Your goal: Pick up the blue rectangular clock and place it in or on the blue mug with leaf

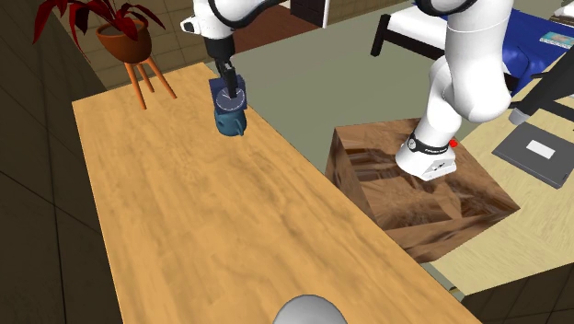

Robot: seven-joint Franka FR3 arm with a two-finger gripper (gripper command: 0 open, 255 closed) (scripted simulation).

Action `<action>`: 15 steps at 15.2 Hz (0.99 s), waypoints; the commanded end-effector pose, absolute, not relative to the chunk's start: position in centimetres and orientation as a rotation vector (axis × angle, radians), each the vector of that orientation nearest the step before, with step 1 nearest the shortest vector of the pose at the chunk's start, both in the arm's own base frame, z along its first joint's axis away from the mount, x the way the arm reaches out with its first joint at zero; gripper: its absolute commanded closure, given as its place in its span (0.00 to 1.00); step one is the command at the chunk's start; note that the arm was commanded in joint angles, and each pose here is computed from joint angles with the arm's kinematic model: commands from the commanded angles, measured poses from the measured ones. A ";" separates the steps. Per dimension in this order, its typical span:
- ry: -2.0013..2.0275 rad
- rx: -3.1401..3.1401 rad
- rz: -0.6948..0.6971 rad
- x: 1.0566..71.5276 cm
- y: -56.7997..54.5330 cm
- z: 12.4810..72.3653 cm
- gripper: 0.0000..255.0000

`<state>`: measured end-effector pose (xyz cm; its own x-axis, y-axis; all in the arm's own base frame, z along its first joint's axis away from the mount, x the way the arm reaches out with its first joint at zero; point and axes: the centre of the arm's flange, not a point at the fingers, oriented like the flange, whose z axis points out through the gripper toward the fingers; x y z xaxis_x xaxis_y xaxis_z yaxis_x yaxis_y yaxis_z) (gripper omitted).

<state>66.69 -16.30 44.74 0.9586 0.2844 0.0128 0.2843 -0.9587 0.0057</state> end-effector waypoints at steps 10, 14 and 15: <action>0.451 3.106 0.020 66.6 -16.3 49.7 0.00; 0.451 3.106 0.020 66.6 -16.3 49.7 0.00; 0.451 3.106 0.020 66.6 -16.3 49.7 0.00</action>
<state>66.65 -16.34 49.70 0.9586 0.2845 0.0121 0.2844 -0.9587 0.0052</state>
